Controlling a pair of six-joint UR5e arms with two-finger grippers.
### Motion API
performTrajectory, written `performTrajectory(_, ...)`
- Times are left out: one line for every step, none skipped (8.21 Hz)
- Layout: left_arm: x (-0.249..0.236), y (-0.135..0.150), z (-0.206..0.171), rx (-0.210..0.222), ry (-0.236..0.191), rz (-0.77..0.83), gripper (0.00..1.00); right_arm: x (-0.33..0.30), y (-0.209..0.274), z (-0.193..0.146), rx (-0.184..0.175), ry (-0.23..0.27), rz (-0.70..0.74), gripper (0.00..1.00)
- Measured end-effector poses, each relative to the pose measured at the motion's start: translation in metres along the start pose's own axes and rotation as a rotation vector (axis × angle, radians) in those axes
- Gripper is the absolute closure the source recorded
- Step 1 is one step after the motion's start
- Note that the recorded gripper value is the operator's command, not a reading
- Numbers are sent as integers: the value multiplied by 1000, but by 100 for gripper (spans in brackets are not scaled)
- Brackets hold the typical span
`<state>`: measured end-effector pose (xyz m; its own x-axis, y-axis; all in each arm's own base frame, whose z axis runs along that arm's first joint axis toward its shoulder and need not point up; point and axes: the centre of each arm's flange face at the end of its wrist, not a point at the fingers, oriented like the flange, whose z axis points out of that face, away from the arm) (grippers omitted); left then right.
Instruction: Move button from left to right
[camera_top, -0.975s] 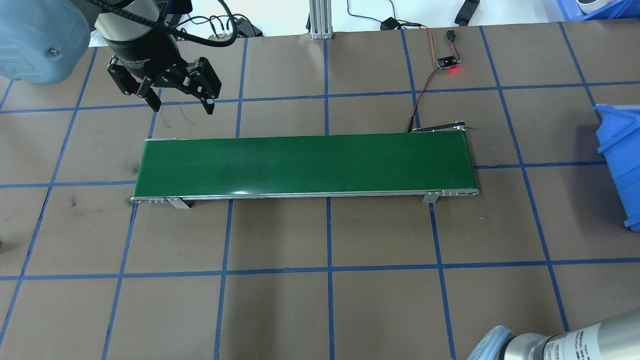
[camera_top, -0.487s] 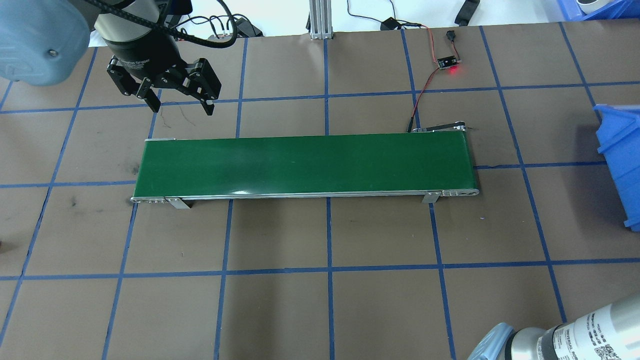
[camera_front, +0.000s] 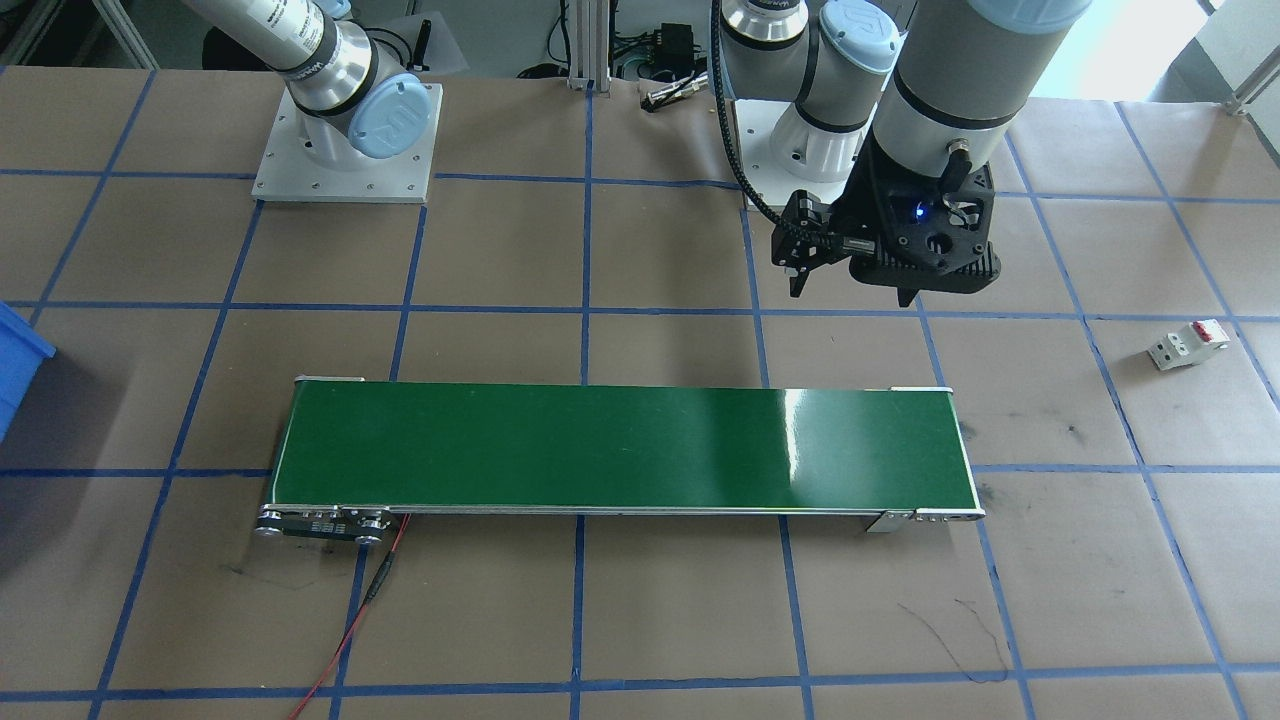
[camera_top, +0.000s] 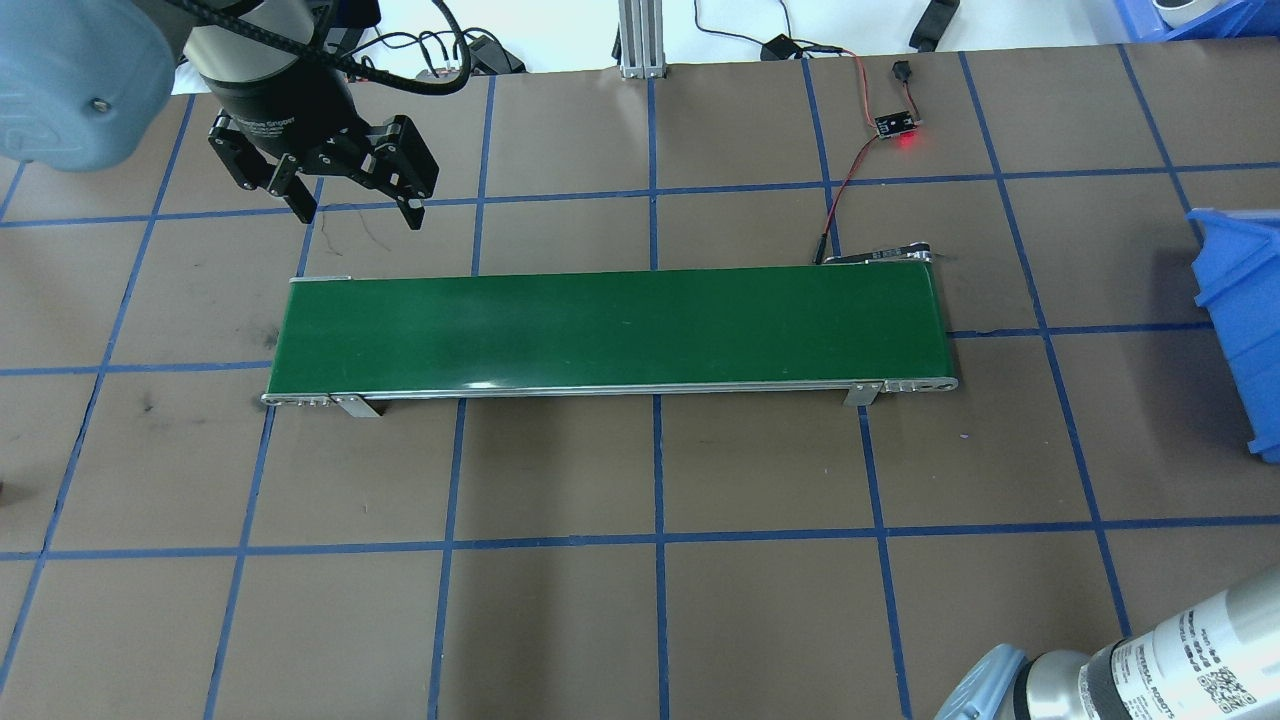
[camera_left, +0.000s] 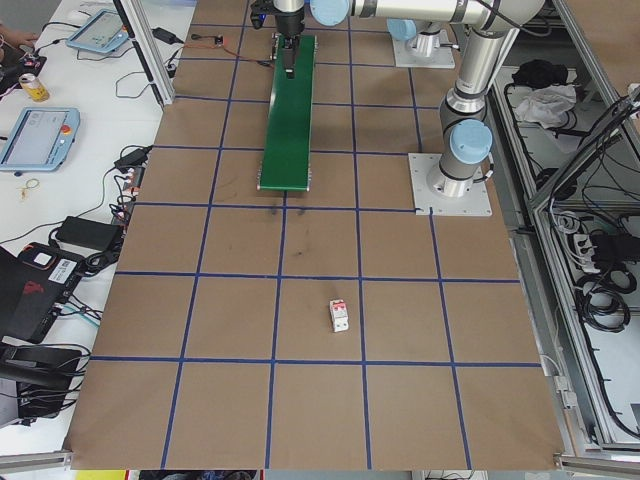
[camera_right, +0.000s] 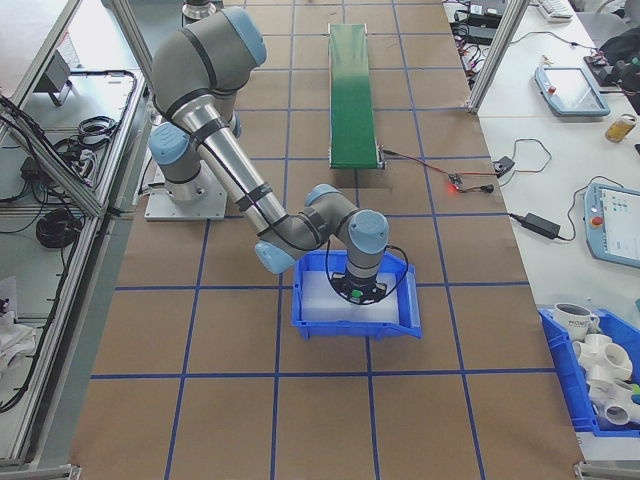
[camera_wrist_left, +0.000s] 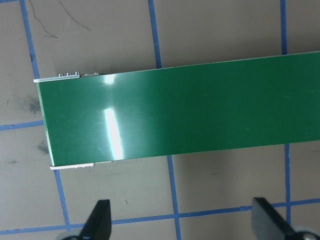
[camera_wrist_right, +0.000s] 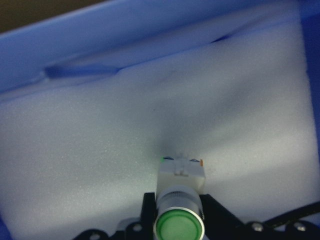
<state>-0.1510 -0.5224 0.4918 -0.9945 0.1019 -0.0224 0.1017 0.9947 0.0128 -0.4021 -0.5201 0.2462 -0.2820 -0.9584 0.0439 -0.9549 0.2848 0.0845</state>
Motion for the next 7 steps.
performTrajectory(0,0,0,0,0,0,0,-1,-1,0,9,4,-14,0)
performTrajectory(0,1,0,-1,0,1,0,-1,-2,-5,11,13,-20,0)
performTrajectory(-1,1,1,-2,0,2,0,-2,-3,-17,5,27,-20,0)
performTrajectory(-1,1,2,-4,0,2,0,-5,-4,-38,-4,54,-14,0)
performTrajectory(-1,1,4,-9,0,2,0,-9,-8,-69,2,98,8,0)
performTrajectory(-1,1,5,-11,0,1,0,-19,-15,-104,25,124,52,0)
performTrajectory(-1,1,6,-10,0,1,0,-34,-28,-144,47,132,110,0)
